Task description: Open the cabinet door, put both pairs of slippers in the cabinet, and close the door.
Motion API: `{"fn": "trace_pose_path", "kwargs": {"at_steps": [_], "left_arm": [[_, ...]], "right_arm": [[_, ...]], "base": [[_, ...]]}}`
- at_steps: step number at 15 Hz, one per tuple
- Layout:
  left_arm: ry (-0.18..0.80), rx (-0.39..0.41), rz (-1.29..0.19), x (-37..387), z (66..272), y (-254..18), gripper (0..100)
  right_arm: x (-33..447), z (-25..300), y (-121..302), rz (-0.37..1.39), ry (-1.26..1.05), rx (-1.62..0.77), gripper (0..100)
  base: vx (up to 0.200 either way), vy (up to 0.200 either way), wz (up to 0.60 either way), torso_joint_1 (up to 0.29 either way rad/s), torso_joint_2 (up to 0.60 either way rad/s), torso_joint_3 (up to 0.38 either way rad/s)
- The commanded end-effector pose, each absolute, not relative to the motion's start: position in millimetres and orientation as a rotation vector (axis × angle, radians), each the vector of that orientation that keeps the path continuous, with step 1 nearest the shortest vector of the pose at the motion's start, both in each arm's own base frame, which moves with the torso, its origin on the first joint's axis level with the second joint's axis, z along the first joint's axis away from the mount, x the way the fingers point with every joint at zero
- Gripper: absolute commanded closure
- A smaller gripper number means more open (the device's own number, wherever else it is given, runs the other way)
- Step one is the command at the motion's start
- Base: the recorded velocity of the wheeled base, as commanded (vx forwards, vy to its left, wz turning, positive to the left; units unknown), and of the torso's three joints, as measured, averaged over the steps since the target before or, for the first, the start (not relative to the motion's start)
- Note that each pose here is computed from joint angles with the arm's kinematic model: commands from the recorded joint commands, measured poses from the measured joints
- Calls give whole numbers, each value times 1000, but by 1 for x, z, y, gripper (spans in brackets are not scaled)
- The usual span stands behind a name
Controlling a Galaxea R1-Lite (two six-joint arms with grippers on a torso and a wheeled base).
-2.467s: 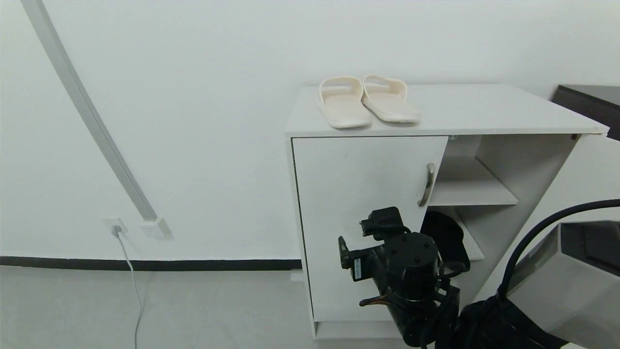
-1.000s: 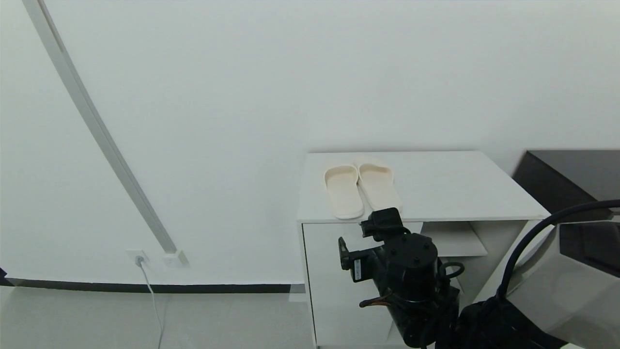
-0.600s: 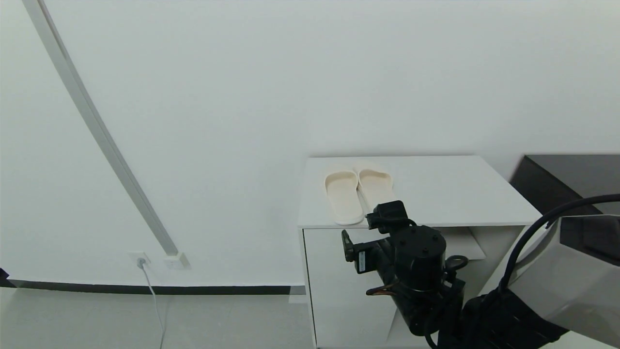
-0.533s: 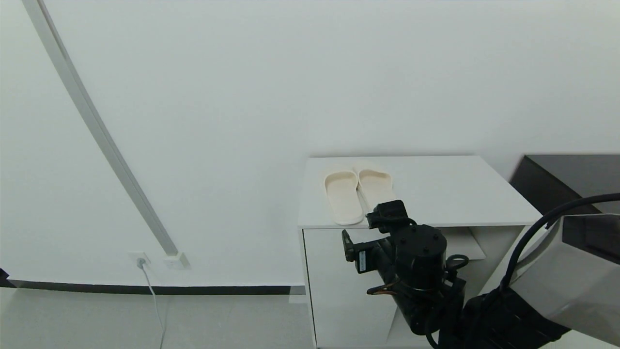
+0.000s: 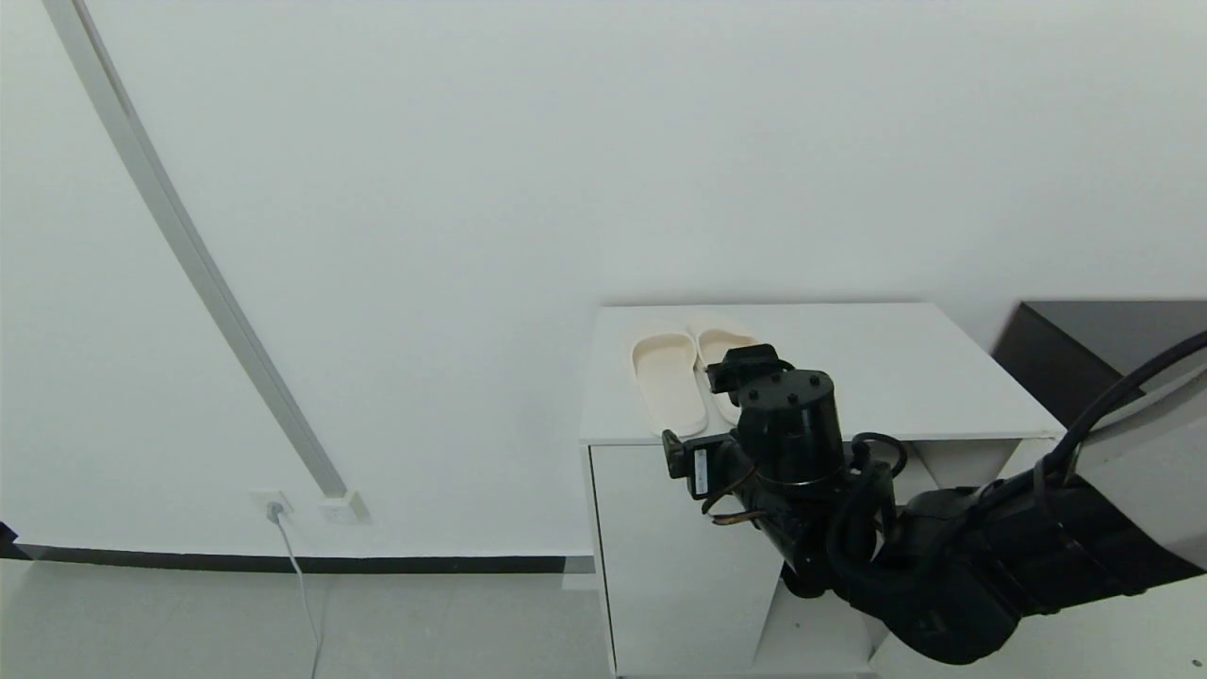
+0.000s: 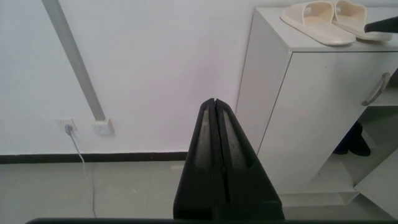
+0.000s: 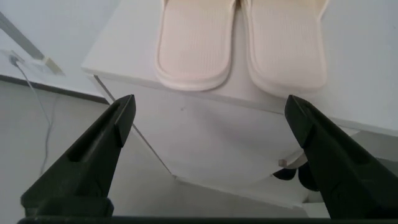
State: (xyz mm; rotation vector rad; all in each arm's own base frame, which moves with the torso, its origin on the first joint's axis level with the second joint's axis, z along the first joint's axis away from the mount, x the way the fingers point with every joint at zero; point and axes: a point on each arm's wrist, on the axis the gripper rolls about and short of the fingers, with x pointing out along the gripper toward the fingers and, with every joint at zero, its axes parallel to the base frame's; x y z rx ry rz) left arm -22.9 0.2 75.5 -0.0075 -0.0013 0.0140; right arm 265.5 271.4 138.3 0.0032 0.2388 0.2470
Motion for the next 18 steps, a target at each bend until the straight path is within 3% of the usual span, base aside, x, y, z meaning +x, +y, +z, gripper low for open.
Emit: {"fn": "trace_pose_path", "kwargs": {"at_steps": [1, 4, 12, 18], "left_arm": [[0, -8, 15, -23, 75, 0, 100], [1, -9, 12, -23, 75, 0, 100], [0, -9, 14, -23, 76, 0, 100], [0, -9, 12, -23, 76, 0, 100]], "right_arm": [[267, 150, 271, 248, 214, 30, 0], [267, 145, 272, 248, 224, 25, 0], [277, 123, 273, 240, 221, 26, 0], [316, 110, 264, 252, 226, 45, 0]], "base": [[0, 0, 0, 0, 0, 0], [0, 0, 0, 0, 0, 0], [200, 0, 0, 1, 1, 2], [0, 0, 0, 0, 0, 0]]}}
